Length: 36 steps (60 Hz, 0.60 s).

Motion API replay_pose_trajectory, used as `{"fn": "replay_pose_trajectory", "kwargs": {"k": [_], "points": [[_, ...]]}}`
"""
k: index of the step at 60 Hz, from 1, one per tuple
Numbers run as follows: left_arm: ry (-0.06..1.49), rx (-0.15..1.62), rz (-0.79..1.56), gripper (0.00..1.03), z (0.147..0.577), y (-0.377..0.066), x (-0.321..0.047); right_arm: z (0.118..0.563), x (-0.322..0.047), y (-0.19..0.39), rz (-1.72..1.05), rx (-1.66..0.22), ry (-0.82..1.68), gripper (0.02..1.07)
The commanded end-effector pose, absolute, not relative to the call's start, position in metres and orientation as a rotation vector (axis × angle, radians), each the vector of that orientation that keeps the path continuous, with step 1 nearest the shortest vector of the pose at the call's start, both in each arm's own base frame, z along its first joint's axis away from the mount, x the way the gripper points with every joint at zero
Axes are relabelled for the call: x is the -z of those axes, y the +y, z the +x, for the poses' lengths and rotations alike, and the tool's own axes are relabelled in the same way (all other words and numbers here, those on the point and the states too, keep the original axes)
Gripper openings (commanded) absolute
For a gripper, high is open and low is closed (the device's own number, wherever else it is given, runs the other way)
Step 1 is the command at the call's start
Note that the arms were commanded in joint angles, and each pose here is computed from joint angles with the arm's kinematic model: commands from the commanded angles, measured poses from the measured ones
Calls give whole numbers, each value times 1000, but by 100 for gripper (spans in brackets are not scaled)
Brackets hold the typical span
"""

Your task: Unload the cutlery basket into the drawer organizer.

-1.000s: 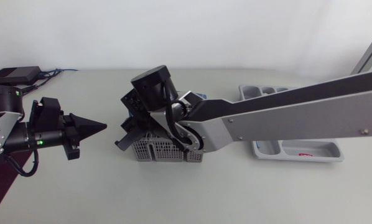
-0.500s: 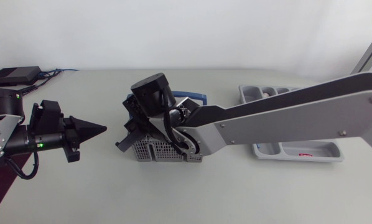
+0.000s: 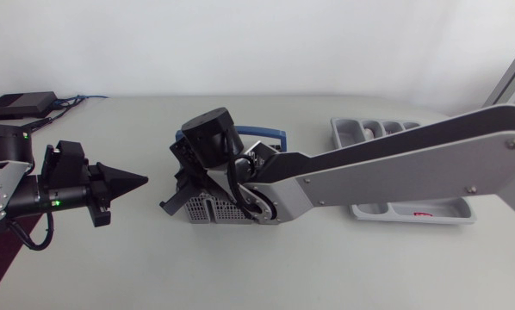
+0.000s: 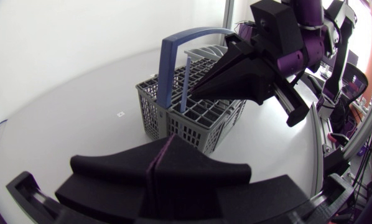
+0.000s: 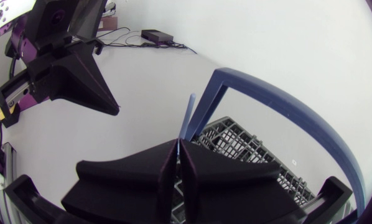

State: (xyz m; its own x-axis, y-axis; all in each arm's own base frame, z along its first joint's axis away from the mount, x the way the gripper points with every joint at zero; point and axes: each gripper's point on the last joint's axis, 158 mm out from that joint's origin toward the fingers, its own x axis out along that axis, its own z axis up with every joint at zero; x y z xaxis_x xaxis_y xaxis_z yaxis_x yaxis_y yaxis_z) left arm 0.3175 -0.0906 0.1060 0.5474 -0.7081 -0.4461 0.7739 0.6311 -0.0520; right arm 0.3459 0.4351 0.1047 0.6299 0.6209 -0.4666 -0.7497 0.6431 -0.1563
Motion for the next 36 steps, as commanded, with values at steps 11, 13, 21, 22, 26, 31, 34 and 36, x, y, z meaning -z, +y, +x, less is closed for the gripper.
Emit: {"fn": "replay_pose_trajectory", "kwargs": {"k": [11,13,21,22,26,31,34,36], "points": [[445,885,136,16,312,-93,-110,337,-95,437,-349,-802,415,47],[443,884,137,16,312,-93,-110,336,-96,439,-347,-804,414,47],[443,877,137,17,312,-90,-110,338,-97,443,-349,-798,409,47],[444,875,137,16,312,-90,-110,339,-97,443,-349,-798,409,47],[444,876,137,17,312,-90,-109,339,-99,445,-346,-800,403,47],[442,874,139,17,312,-89,-109,339,-102,448,-343,-800,395,47],[442,874,137,17,312,-89,-108,340,-103,450,-343,-800,394,47],[444,874,136,17,312,-89,-108,340,-103,451,-342,-800,392,47]]}}
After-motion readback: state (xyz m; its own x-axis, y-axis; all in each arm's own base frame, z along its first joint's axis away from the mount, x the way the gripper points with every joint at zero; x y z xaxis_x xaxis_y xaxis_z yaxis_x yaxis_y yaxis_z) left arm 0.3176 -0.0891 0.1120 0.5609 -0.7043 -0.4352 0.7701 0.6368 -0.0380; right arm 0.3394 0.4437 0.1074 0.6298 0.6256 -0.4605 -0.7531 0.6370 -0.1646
